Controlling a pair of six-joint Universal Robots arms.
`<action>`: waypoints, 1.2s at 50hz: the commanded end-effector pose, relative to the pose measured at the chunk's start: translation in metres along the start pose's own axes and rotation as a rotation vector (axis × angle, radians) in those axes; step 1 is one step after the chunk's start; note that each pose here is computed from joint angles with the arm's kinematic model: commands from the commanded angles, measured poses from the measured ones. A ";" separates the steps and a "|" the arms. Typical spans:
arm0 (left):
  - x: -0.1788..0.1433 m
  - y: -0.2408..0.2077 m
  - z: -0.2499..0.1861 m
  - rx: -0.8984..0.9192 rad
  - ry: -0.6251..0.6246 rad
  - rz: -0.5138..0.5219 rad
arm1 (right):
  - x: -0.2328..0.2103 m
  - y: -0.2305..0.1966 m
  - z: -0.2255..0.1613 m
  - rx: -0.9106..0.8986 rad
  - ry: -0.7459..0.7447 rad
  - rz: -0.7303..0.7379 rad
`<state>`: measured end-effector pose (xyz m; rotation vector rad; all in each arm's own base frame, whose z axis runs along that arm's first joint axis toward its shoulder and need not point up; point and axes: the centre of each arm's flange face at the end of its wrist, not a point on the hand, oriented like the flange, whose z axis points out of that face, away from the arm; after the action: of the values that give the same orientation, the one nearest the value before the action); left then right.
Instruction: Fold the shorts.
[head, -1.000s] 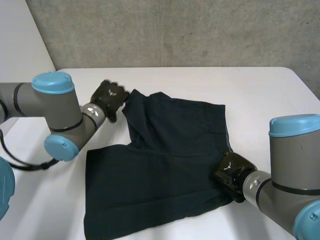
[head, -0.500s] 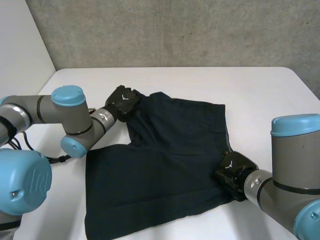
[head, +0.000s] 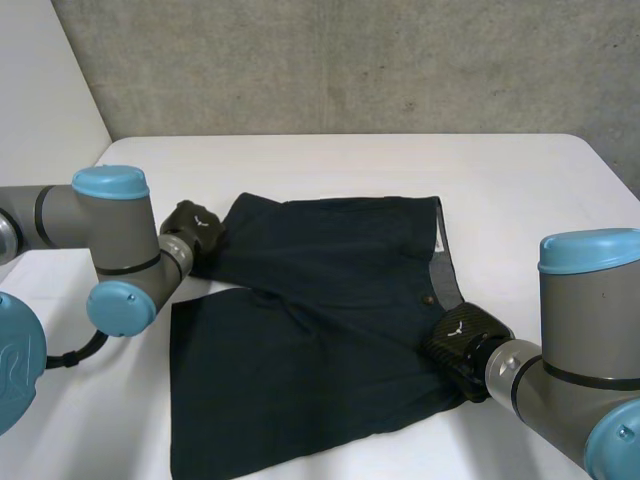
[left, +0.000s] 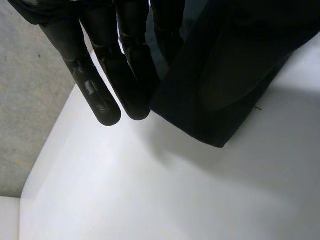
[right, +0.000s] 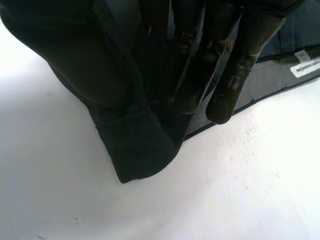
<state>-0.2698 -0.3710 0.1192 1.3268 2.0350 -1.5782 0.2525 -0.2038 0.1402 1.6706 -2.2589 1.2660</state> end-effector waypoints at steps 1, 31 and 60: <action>0.002 0.002 0.003 -0.001 -0.003 -0.004 | 0.000 -0.001 -0.001 0.004 -0.002 0.022; 0.021 -0.015 -0.220 -0.082 0.178 -0.498 | 0.030 -0.034 0.009 0.198 0.032 0.471; 0.076 0.014 -0.218 -0.173 0.142 -0.587 | 0.053 -0.006 0.028 0.170 0.094 0.648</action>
<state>-0.2244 -0.1265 0.1562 0.8850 2.8319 -1.4262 0.2470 -0.2653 0.1525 0.8804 -2.8008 1.6506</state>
